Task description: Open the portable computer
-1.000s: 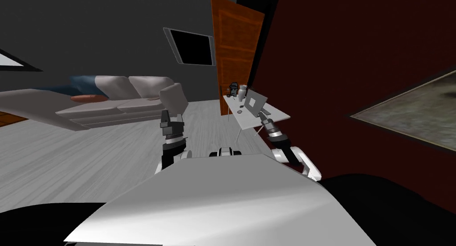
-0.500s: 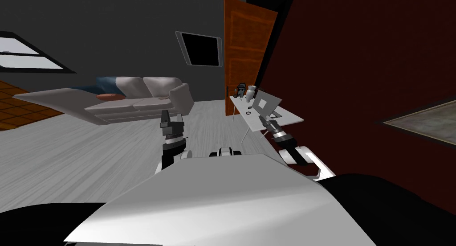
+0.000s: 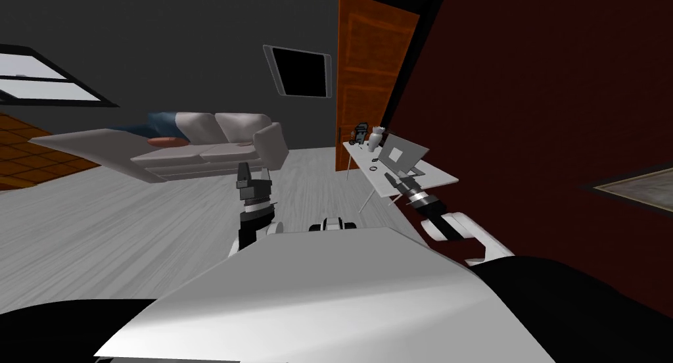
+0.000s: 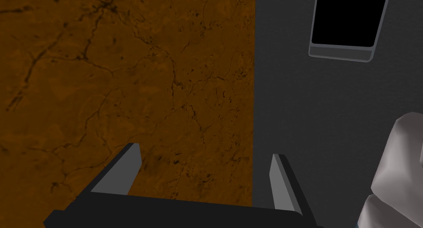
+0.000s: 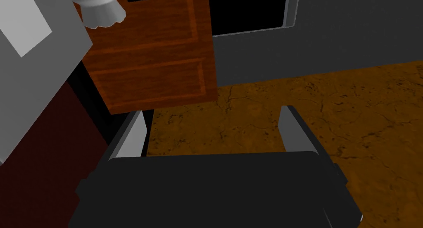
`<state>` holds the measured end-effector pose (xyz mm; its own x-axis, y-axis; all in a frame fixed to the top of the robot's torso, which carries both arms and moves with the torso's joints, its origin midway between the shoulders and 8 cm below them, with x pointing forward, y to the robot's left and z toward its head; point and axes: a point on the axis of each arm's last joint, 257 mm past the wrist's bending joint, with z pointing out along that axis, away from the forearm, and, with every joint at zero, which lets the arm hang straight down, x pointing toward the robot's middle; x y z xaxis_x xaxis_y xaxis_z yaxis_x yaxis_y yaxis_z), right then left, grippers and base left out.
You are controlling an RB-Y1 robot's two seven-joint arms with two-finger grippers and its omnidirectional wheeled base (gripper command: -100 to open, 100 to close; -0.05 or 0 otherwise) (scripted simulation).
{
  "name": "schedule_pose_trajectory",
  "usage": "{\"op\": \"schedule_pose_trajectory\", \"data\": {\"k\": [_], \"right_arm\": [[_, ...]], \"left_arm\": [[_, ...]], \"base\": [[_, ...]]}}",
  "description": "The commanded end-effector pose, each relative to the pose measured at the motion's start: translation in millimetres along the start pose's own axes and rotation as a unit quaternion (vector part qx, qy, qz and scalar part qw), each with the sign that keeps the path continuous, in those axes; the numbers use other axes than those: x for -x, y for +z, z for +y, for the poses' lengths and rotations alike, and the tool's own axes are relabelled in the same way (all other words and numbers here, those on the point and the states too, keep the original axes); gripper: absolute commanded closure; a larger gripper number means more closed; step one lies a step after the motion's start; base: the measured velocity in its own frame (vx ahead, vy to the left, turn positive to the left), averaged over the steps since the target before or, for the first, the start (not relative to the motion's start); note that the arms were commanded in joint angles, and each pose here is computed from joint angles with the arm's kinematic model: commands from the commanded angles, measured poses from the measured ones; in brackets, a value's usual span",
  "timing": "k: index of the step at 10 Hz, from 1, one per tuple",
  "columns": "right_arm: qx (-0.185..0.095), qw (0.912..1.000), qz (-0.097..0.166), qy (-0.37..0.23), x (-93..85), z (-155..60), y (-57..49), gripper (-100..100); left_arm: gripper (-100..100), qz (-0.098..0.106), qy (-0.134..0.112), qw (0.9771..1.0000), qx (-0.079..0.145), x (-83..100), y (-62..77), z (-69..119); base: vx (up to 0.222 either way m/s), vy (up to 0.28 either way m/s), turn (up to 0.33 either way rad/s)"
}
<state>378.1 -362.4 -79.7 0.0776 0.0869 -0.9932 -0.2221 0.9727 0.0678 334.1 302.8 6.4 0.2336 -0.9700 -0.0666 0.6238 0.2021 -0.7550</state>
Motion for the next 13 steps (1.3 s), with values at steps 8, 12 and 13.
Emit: {"op": "schedule_pose_trajectory", "data": {"k": [8,12,13], "right_arm": [[-0.069,0.9704,0.078,-0.218,24.2,-110,-2.2,-100],[-0.093,0.9440,0.093,-0.303,55.7,-148,3.4,-100],[-0.103,0.9321,0.096,-0.334,70.4,-162,6.1,-100]], "left_arm": [[0,0.000,0.000,1.0000,0.000,0.0,0.0,0.0],[0,0.000,0.000,1.0000,0.000,0.0,0.0,0.0],[0,0.000,0.000,1.0000,0.000,0.0,0.0,0.0]], "base": [[0.074,0.005,-0.054],[0.071,-0.017,-0.072],[0.091,-0.024,-0.085]]}}
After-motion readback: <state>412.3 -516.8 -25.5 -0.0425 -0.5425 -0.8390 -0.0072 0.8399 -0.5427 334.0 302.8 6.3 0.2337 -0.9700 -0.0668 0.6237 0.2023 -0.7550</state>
